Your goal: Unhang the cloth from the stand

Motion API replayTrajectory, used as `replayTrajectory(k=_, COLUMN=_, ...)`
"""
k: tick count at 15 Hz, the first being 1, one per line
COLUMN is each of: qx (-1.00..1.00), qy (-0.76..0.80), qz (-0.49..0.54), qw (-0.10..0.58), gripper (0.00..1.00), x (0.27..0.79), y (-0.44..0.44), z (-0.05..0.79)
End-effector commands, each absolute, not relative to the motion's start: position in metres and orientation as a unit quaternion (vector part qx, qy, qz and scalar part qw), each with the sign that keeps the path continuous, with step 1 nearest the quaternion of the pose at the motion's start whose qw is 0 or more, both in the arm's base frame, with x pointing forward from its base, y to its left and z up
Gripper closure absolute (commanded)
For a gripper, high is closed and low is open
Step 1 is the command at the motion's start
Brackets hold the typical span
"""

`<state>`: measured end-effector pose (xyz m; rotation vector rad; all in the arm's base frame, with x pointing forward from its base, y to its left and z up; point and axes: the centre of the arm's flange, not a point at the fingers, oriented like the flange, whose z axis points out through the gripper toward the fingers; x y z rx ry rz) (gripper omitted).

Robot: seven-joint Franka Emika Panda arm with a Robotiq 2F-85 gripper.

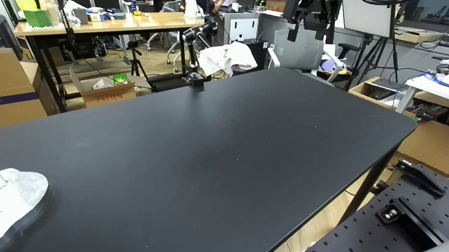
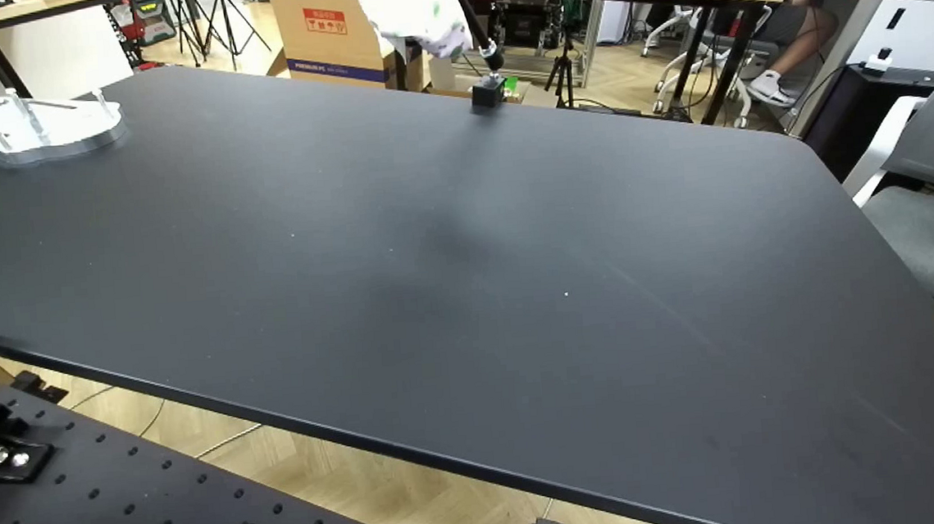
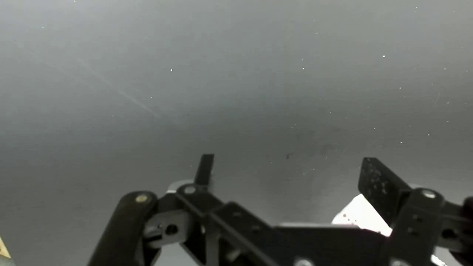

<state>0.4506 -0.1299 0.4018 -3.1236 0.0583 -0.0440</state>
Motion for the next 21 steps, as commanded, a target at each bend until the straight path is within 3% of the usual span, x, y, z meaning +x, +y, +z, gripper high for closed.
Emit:
replayTrajectory(k=1, qx=-1.000, qy=0.012, qz=-0.026, qw=0.003, gripper=0.00, x=0.461, y=-0.124, z=0.401)
replayTrajectory(k=7, qx=-0.991, qy=-0.043, qz=-0.125, qw=-0.023, gripper=0.00, x=0.501, y=-0.078, z=0.394)
replayTrajectory(k=16, qx=-0.983, qy=-0.103, qz=-0.151, qw=-0.014, gripper=0.00, x=0.523, y=-0.030, z=0.369)
replayTrajectory(k=17, qx=-0.982, qy=-0.105, qz=-0.155, qw=-0.014, gripper=0.25, x=0.524, y=-0.030, z=0.366)
replayTrajectory(k=18, qx=-0.981, qy=-0.108, qz=-0.159, qw=-0.012, gripper=0.25, x=0.525, y=-0.030, z=0.365)
replayTrajectory(k=21, qx=-0.979, qy=-0.113, qz=-0.170, qw=-0.009, gripper=0.49, x=0.526, y=-0.029, z=0.364)
